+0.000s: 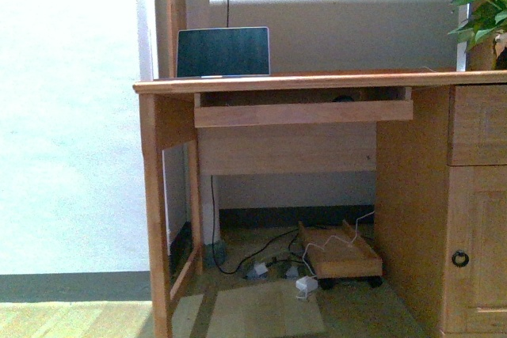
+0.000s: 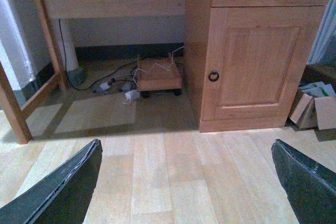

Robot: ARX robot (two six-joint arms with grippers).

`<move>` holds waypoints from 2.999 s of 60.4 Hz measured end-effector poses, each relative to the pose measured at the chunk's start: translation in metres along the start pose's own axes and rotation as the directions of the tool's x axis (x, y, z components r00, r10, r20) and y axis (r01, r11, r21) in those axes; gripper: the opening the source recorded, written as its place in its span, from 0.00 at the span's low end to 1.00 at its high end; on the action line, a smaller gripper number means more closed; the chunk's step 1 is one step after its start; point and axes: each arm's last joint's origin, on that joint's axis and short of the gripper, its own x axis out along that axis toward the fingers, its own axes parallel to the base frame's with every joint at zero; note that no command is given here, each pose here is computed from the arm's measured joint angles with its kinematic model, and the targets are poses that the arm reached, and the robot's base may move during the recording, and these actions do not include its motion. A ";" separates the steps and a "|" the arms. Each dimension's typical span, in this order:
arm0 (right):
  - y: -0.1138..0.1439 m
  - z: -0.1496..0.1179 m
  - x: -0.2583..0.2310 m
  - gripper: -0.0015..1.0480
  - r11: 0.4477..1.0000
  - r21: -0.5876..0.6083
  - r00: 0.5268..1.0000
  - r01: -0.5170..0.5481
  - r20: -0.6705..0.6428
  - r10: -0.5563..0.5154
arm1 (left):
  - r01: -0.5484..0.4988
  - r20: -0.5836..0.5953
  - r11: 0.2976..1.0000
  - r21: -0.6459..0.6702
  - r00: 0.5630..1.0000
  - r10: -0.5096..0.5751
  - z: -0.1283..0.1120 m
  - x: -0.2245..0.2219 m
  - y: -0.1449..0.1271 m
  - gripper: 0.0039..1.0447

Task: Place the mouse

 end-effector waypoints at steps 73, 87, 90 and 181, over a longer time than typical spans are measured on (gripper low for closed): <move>0.000 0.000 0.000 0.93 1.000 0.000 1.000 -0.002 0.000 0.002 | 0.000 0.001 1.000 0.000 1.000 0.000 0.000 0.000 0.000 0.93; 0.000 0.000 0.000 0.93 1.000 0.000 1.000 -0.002 0.000 0.002 | 0.000 0.001 1.000 0.000 1.000 0.000 0.000 0.000 0.000 0.93; 0.000 0.000 0.000 0.93 1.000 0.000 1.000 -0.002 0.000 0.002 | 0.000 0.001 1.000 0.000 1.000 0.000 0.000 0.000 0.000 0.93; 0.000 0.000 0.000 0.93 1.000 0.000 1.000 -0.002 0.000 0.002 | 0.235 -0.151 0.103 0.967 0.846 -0.512 -0.021 0.309 -0.036 0.93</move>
